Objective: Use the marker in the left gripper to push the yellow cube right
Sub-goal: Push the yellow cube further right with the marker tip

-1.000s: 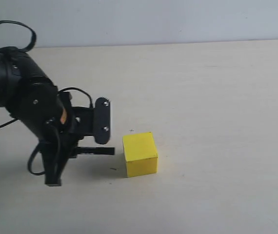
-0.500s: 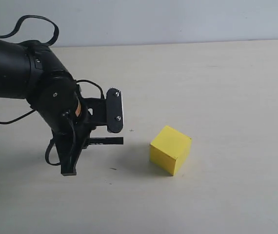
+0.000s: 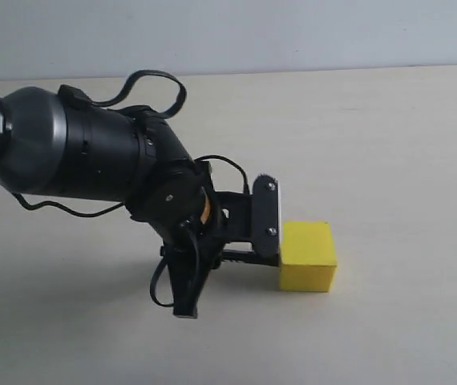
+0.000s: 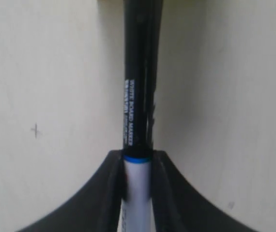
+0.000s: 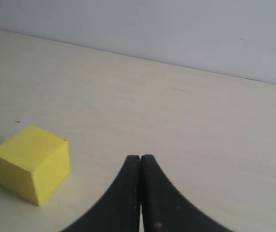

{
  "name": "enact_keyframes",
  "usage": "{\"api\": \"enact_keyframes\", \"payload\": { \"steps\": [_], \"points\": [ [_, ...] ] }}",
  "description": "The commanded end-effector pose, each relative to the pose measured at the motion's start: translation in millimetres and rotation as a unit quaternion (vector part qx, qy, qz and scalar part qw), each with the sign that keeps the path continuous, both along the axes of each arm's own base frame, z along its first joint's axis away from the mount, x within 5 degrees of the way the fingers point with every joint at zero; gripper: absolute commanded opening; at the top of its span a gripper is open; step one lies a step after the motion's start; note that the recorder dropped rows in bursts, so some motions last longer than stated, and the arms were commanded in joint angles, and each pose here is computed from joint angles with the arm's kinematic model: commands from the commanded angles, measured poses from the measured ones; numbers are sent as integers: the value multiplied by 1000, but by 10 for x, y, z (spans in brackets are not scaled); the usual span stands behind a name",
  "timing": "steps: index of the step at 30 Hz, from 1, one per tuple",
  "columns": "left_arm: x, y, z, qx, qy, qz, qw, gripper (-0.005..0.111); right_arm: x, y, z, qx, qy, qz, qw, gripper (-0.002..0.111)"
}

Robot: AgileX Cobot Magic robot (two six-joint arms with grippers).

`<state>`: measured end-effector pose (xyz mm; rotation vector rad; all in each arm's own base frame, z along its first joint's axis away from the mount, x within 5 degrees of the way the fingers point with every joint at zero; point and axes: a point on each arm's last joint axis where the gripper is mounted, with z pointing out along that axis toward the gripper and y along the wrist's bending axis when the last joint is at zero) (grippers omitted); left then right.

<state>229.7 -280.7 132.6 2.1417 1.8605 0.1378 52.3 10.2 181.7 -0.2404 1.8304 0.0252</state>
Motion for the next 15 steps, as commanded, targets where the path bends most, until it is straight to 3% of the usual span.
{"api": "enact_keyframes", "payload": {
  "steps": [1, 7, 12, 15],
  "points": [
    [-84, -47, 37, 9, 12, 0, 1000, 0, 2, -1, -2, 1, -5, -1, 1000, 0],
    [-19, 145, 23, 56, 44, 49, 996, 0, 2, -1, -2, 1, -5, -1, 1000, 0],
    [-14, 134, 24, 49, 42, 55, 996, 0, 1, 0, -2, 1, -5, 0, 1000, 0],
    [-12, 49, 12, 15, 30, 49, 998, 0, 1, 0, -2, 1, -5, 0, 1000, 0]
  ]
}}
